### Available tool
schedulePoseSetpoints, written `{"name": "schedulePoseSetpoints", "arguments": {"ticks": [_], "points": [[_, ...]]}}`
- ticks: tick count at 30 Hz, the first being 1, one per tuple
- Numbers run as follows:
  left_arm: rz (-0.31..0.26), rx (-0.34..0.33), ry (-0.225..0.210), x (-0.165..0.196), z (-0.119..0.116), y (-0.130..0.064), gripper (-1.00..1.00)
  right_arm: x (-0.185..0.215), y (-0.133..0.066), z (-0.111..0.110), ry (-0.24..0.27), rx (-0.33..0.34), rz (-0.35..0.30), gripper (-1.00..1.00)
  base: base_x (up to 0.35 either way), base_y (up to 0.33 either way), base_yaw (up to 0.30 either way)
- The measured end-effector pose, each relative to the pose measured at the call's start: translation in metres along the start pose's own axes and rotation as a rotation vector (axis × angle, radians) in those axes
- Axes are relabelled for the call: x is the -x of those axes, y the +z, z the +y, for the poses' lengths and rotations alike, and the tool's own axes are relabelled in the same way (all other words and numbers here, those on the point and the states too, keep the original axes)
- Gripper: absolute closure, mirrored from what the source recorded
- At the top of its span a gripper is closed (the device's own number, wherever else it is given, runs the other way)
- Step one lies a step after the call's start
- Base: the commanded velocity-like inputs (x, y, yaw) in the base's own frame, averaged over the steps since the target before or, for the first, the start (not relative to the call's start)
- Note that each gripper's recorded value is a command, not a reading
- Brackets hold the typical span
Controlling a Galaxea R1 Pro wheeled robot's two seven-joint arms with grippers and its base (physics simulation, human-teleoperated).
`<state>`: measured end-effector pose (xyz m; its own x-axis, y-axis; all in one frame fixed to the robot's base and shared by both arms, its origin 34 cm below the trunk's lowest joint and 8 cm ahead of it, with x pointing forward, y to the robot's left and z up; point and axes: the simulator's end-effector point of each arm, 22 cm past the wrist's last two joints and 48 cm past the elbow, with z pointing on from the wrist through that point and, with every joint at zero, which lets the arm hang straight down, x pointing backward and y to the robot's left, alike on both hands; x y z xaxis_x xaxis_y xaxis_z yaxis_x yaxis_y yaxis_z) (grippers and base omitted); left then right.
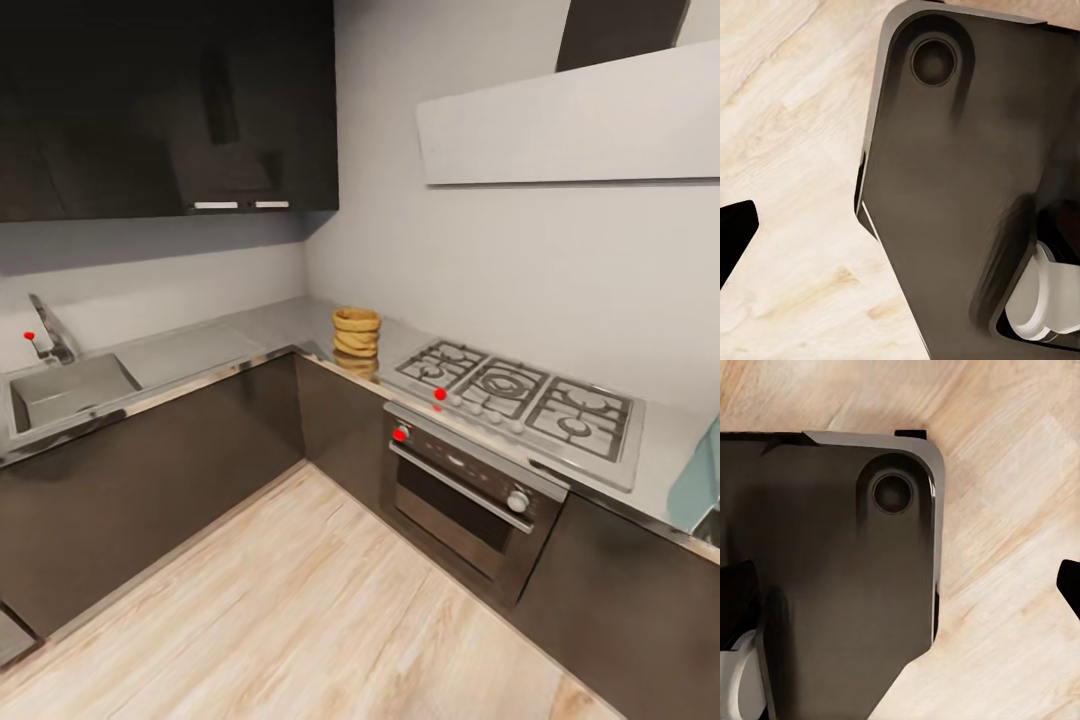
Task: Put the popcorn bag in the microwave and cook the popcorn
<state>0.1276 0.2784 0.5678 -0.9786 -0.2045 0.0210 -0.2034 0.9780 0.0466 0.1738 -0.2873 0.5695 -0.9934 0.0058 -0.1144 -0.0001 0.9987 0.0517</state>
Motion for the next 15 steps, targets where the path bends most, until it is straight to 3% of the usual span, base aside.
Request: {"name": "schedulePoseSetpoints", "arguments": {"ticks": [15], "points": [[0.000, 0.000, 0.000, 0.0000, 0.0000, 0.0000, -1.00, 0.0000, 0.0000, 0.0001, 0.000, 0.000, 0.000, -1.00, 0.245, 0.222, 0.000]]}}
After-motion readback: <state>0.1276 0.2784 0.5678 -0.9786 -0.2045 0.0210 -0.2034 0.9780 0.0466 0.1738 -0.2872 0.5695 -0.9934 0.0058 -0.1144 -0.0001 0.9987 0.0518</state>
